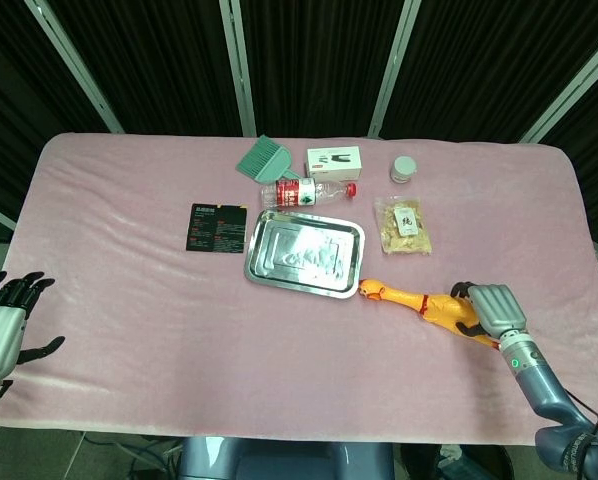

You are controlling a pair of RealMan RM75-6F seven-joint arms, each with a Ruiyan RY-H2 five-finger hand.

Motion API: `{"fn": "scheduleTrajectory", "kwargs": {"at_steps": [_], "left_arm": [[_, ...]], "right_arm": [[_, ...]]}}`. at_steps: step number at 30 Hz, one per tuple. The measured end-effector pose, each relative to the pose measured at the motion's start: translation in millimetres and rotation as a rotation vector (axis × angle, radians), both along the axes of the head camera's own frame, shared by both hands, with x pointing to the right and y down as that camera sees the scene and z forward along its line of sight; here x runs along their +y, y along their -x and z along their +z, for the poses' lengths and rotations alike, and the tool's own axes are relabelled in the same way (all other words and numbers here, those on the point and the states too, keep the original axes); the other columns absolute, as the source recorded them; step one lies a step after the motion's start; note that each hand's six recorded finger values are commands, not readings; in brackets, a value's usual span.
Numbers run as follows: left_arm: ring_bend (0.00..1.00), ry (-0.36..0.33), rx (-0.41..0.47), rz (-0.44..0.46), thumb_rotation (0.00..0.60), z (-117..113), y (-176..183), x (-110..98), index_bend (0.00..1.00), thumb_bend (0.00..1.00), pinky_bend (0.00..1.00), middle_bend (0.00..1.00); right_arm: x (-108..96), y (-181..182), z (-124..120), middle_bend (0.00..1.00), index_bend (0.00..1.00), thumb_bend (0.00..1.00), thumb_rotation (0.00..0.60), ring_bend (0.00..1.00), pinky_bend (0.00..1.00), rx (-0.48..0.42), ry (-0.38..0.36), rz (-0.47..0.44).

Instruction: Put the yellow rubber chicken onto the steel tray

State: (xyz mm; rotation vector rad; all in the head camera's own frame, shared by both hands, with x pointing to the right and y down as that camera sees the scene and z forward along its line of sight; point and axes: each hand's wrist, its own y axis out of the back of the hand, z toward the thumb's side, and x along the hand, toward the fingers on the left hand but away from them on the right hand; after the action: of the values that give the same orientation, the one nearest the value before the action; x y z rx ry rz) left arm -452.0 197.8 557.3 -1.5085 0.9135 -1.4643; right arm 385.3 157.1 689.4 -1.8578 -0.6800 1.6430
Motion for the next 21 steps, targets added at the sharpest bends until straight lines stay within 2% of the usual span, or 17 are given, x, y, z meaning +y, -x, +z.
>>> {"fn": "scheduleTrajectory", "kwargs": {"at_steps": [6, 13, 21], "left_arm": [[0.17, 0.038, 0.041, 0.056, 0.600, 6, -15, -5, 0.21, 0.05, 0.10, 0.16], [0.18, 0.111, 0.119, 0.145, 0.600, 14, -42, -16, 0.21, 0.06, 0.10, 0.18], [0.19, 0.150, 0.209, 0.253, 0.600, 18, -89, -42, 0.21, 0.07, 0.10, 0.20]], "right_arm": [[-4, 6, -22, 0.82, 0.96, 0.30, 0.600, 0.76, 0.74, -0.087, -0.058, 0.012], [-5, 13, -61, 0.83, 0.97, 0.30, 0.600, 0.77, 0.75, -0.190, -0.127, 0.000], [-3, 30, -87, 0.85, 1.00, 0.32, 0.600, 0.79, 0.77, -0.301, -0.141, -0.012]]}}
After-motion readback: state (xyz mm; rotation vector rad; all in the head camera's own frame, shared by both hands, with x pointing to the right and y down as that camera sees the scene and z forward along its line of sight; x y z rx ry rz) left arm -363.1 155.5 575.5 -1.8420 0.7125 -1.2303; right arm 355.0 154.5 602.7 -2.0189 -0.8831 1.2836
